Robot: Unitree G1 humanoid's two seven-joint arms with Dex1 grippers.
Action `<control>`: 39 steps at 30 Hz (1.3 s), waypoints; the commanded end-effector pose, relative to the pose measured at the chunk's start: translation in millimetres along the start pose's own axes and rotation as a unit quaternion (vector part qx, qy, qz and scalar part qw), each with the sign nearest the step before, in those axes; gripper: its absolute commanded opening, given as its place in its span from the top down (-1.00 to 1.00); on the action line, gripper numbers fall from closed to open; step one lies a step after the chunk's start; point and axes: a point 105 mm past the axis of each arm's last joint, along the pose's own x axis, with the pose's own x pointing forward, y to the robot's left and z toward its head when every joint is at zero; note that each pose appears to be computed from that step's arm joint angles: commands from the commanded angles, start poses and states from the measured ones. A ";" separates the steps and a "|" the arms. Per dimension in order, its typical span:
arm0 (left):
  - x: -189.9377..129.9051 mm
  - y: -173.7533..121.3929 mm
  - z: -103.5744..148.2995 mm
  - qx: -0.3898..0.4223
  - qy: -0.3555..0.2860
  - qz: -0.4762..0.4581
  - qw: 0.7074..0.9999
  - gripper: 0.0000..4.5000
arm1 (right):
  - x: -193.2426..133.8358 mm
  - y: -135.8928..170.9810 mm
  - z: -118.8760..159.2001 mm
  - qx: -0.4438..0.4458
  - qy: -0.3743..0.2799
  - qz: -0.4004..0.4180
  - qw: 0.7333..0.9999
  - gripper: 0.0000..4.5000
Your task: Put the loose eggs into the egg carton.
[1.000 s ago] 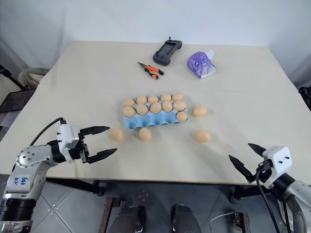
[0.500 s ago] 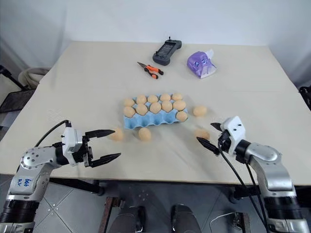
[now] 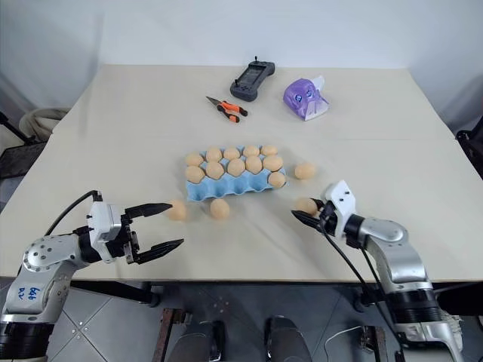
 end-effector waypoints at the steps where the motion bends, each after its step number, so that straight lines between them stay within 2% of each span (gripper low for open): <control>1: -4.8 3.9 11.2 0.007 -0.020 0.025 0.999 -1.00 | 25.2 7.1 43.3 -0.030 -0.043 0.016 0.998 0.16; 6: -8.2 9.0 10.1 -0.010 -0.028 0.061 0.998 -1.00 | 60.4 5.7 53.3 -0.046 -0.027 0.005 0.999 0.16; 12: -11.0 7.3 8.7 -0.020 -0.031 0.083 0.996 -1.00 | 83.8 9.0 56.1 -0.052 -0.024 0.010 0.998 0.16; 15: -9.9 6.1 8.8 -0.021 -0.032 0.086 0.996 -1.00 | 91.4 5.7 57.2 -0.051 -0.026 0.002 0.998 -0.20; 20: -8.3 5.4 10.2 -0.022 -0.035 0.088 0.995 -1.00 | 89.4 4.8 61.0 -0.059 -0.037 0.000 0.998 -0.98; 21: -8.0 5.4 10.3 -0.022 -0.035 0.088 0.995 -1.00 | 86.6 6.0 63.1 -0.059 -0.043 0.005 0.997 -0.98; 24: -6.0 5.4 11.0 -0.024 -0.037 0.083 0.996 -1.00 | 64.9 10.9 70.5 -0.056 -0.075 0.021 0.995 -0.98; 27: -2.3 6.9 12.6 -0.029 -0.044 0.078 0.996 -1.00 | 34.0 6.8 62.4 -0.052 -0.084 0.007 0.995 -0.98; 34: 5.4 14.3 13.4 -0.035 -0.047 0.063 0.996 -1.00 | -61.7 -29.3 18.4 -0.053 -0.049 -0.141 0.987 -0.98; 39: 7.7 20.3 12.7 -0.043 -0.045 0.055 0.997 -1.00 | -106.4 -38.9 -9.5 -0.045 -0.017 -0.210 0.976 -0.98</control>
